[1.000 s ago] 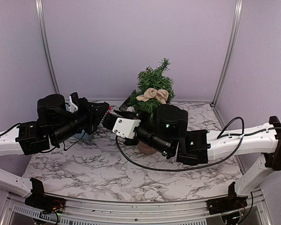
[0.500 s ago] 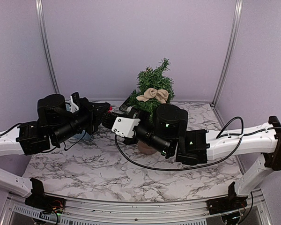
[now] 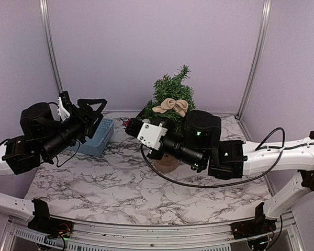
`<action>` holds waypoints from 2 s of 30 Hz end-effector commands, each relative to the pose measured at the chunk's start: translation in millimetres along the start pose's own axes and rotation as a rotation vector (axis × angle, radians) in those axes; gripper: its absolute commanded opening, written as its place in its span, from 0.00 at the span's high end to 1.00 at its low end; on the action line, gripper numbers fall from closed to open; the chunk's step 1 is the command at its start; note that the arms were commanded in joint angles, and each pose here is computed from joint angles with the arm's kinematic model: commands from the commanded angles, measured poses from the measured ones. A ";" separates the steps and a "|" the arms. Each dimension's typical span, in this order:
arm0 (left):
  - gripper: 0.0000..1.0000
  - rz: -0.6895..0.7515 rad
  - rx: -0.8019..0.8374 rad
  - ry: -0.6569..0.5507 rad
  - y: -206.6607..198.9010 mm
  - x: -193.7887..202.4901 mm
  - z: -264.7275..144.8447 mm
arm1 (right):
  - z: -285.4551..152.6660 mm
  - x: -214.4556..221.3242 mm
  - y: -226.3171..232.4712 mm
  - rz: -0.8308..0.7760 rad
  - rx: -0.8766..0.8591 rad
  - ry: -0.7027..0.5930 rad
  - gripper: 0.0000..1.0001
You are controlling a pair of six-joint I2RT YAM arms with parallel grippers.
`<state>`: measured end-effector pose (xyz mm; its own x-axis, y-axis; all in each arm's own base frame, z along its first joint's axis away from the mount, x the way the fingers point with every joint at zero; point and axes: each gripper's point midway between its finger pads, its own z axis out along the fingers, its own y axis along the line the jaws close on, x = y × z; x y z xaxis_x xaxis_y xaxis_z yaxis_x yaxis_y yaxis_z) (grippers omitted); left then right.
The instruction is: Decorate the small christmas tree
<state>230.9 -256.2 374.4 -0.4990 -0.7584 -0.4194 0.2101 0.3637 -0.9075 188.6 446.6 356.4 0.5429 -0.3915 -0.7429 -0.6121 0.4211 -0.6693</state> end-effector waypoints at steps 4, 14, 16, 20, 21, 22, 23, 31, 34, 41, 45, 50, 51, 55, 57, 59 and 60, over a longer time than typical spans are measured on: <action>0.18 0.690 0.116 -0.037 -32.9 -33.5 -39.1 | -37.6 6.8 -6.7 0.244 -0.176 -0.011 1.00; 0.30 1.179 0.444 0.539 -37.6 75.1 -52.8 | -76.1 10.1 37.0 0.373 -0.493 0.054 1.00; 0.38 1.200 0.476 0.597 -31.3 91.5 -50.2 | -79.0 12.4 42.2 0.387 -0.528 0.083 1.00; 0.50 1.240 0.489 0.694 -17.5 120.8 -39.9 | -82.2 15.9 52.9 0.410 -0.586 0.126 1.00; 0.51 1.243 0.501 0.715 -16.8 127.6 -38.9 | -82.0 16.4 54.7 0.416 -0.594 0.133 1.00; 0.51 1.250 0.506 0.733 -15.5 134.1 -36.5 | -82.1 16.7 56.3 0.421 -0.601 0.139 1.00; 0.52 1.255 0.507 0.741 -14.8 137.8 -34.5 | -82.1 16.1 57.6 0.424 -0.607 0.143 1.00; 0.64 1.277 0.586 0.836 -12.4 170.2 -35.0 | -78.0 20.3 71.6 0.417 -0.645 0.187 1.00; 0.70 1.277 0.607 0.867 -9.9 177.0 -37.4 | -77.3 22.1 73.6 0.412 -0.645 0.195 1.00; 0.80 1.302 0.597 0.906 0.0 184.9 -37.0 | -77.2 19.9 73.1 0.409 -0.645 0.191 1.00; 0.80 1.314 0.587 0.920 3.8 187.7 -34.9 | -76.5 17.2 72.3 0.408 -0.644 0.184 1.00; 0.85 1.335 0.564 0.946 12.8 190.5 -33.6 | -77.0 16.4 72.9 0.405 -0.646 0.183 1.00; 0.87 1.338 0.561 0.950 14.2 190.9 -33.5 | -77.1 16.0 72.8 0.405 -0.646 0.183 1.00; 0.98 1.346 0.552 0.954 17.7 190.8 -33.5 | -77.7 16.1 71.9 0.400 -0.640 0.183 1.00; 1.00 1.347 0.544 0.957 19.9 190.5 -33.7 | -78.0 16.2 71.1 0.399 -0.635 0.181 1.00; 0.98 1.352 0.538 0.951 20.9 189.0 -34.0 | -77.8 16.7 69.7 0.398 -0.627 0.182 1.00; 0.95 1.352 0.535 0.949 21.1 188.6 -33.9 | -77.7 16.5 69.6 0.398 -0.626 0.182 1.00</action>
<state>113.4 -377.2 283.3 0.0147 0.4995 -0.8662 0.9967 0.0617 0.0525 110.1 400.9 270.1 0.1246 -0.5188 -0.8458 -0.9873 0.0201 -0.1578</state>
